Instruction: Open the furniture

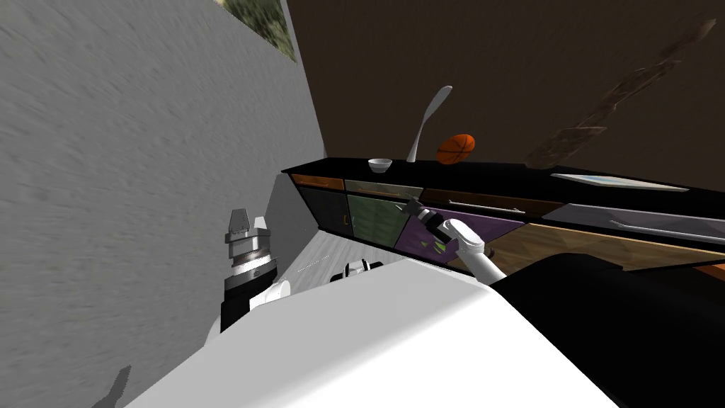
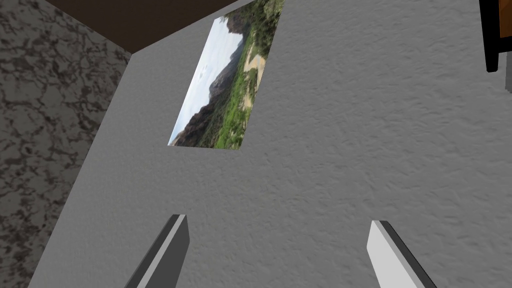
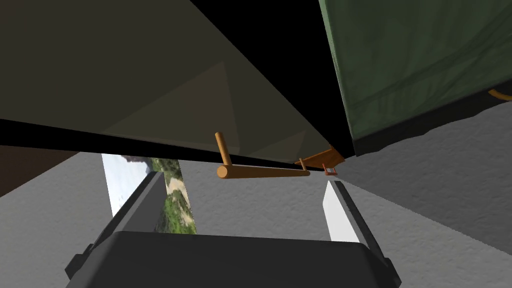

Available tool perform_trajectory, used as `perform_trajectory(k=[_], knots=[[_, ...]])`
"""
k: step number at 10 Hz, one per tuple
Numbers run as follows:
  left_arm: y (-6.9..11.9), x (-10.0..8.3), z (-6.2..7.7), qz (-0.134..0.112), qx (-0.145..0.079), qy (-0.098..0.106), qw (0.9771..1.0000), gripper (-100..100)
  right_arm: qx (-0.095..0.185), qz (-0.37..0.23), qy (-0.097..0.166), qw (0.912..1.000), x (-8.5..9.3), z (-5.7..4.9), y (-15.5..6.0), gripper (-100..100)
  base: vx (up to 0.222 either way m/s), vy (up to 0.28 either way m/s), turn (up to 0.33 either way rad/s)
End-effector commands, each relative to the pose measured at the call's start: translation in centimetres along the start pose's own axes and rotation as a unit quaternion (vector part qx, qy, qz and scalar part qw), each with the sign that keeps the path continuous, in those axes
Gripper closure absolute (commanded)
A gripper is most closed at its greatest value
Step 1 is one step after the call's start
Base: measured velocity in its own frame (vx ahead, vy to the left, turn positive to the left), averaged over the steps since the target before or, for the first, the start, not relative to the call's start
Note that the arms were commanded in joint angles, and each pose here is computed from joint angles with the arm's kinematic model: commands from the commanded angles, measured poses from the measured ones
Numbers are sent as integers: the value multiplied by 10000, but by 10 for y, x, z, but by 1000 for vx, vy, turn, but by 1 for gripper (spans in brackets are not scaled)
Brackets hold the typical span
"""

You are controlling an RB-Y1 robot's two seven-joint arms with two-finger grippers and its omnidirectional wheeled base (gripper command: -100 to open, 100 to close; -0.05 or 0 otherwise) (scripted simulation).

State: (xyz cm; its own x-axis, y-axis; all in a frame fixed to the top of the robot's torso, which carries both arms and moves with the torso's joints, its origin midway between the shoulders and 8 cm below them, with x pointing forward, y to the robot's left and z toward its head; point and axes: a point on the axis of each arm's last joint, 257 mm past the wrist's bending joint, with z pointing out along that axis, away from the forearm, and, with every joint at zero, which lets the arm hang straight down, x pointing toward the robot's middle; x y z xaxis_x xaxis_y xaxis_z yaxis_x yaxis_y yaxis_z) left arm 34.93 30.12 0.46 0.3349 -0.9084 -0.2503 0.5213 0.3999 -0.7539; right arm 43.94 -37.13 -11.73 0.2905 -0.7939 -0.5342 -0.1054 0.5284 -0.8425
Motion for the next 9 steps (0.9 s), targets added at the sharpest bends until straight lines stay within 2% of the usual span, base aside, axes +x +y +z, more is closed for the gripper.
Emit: perform_trajectory(k=[1,3,4,9], knots=[[0,0,0,0,0,0,10000,0,-71,-491,127,9987,13,0,-5,-100,10,36,15],[0,0,0,0,0,0,10000,0,-54,-383,97,9992,10,1,-3,-100,3,8,2],[0,0,0,0,0,0,10000,0,-54,-379,96,9992,10,1,-3,100,0,0,0],[0,0,0,-2,1,0,10000,0,-98,-381,27,9992,3,-1,-4,100,-127,95,-40]])
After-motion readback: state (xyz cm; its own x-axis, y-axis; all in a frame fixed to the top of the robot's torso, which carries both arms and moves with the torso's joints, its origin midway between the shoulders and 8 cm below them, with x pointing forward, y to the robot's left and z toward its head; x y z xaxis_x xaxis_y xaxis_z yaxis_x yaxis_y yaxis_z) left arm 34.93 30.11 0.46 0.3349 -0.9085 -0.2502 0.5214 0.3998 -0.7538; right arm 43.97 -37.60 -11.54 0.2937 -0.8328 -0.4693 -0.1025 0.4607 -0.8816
